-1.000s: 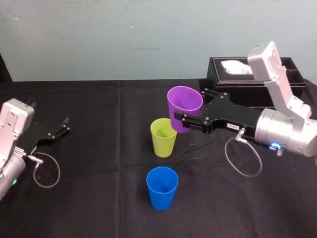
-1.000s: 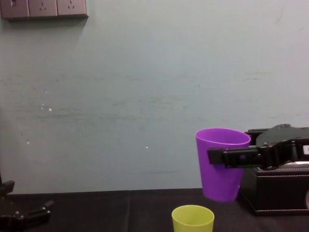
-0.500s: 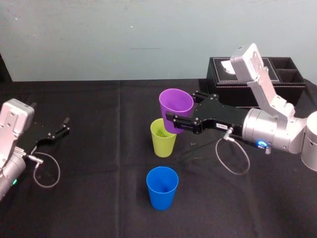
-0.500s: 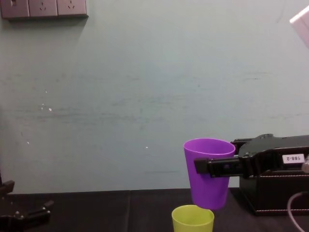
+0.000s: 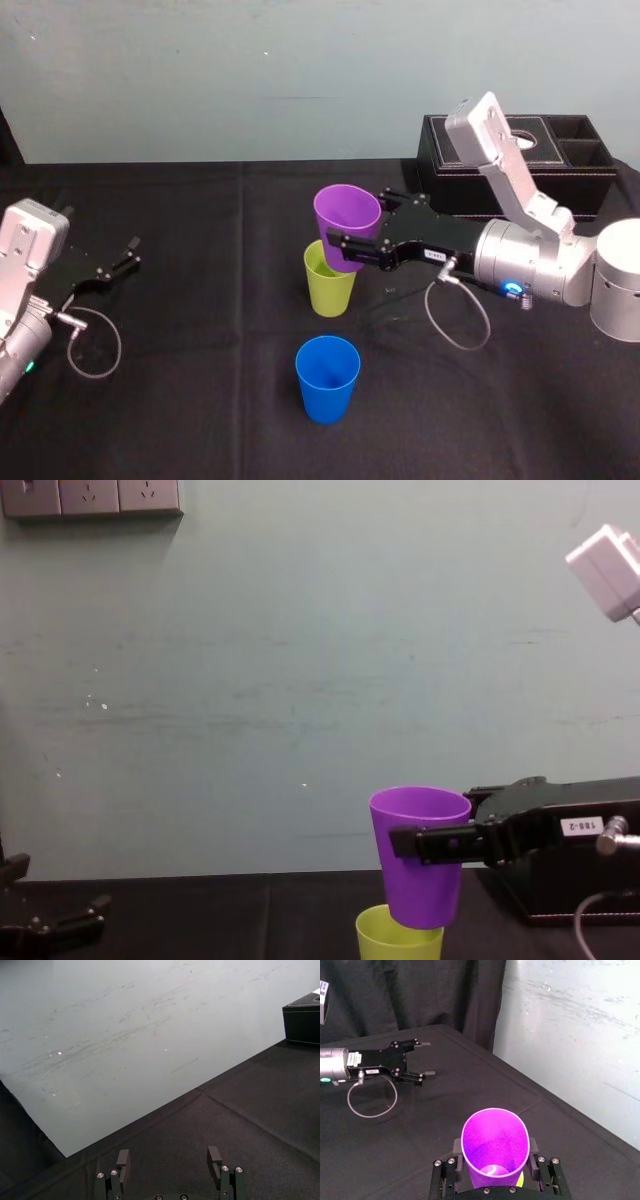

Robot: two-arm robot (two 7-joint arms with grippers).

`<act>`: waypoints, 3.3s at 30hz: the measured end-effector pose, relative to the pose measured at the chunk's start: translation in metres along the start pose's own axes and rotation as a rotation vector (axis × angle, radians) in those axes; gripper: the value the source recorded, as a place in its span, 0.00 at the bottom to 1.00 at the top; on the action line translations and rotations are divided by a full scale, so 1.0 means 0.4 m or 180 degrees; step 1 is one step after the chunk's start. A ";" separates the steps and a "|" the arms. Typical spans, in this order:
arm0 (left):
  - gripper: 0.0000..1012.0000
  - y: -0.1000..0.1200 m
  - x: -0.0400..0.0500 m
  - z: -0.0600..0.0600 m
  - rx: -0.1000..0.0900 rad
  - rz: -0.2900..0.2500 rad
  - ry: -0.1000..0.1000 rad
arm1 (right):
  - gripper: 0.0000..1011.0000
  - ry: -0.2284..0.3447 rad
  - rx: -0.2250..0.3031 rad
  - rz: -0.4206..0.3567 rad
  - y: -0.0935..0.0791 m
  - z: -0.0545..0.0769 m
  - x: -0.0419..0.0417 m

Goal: Stack the three plastic cups sequentially using one hand.

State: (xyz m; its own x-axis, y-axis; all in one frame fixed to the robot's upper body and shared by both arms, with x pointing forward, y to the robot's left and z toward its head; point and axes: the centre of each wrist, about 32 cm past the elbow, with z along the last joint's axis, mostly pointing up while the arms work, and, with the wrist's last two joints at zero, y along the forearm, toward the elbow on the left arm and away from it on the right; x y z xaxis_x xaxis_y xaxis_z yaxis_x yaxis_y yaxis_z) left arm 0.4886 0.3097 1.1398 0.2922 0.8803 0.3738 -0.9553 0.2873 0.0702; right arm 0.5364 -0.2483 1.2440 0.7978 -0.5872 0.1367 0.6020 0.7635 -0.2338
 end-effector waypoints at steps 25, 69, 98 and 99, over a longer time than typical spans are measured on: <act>1.00 0.000 0.000 0.000 0.0000 0.0000 0.0000 | 0.73 0.0010 -0.0042 0.0054 0.035 -0.015 0.007; 1.00 0.000 0.000 0.000 0.0000 0.0000 0.0000 | 0.92 0.0101 -0.0050 0.0054 0.057 -0.045 0.020; 1.00 0.000 0.000 0.000 0.0000 0.0000 0.0000 | 0.99 0.0048 0.0038 0.0090 -0.041 -0.045 0.016; 1.00 0.000 0.000 0.000 0.0000 0.0000 0.0000 | 0.99 0.0042 0.0037 0.0103 -0.050 -0.046 0.016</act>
State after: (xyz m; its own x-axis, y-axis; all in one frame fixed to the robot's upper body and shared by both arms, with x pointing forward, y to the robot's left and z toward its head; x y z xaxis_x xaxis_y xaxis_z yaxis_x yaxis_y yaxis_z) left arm 0.4886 0.3097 1.1398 0.2923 0.8803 0.3737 -0.9552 0.2874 0.0703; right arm 0.5289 -0.2722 1.2317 0.8165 -0.5655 0.1165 0.5762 0.7852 -0.2267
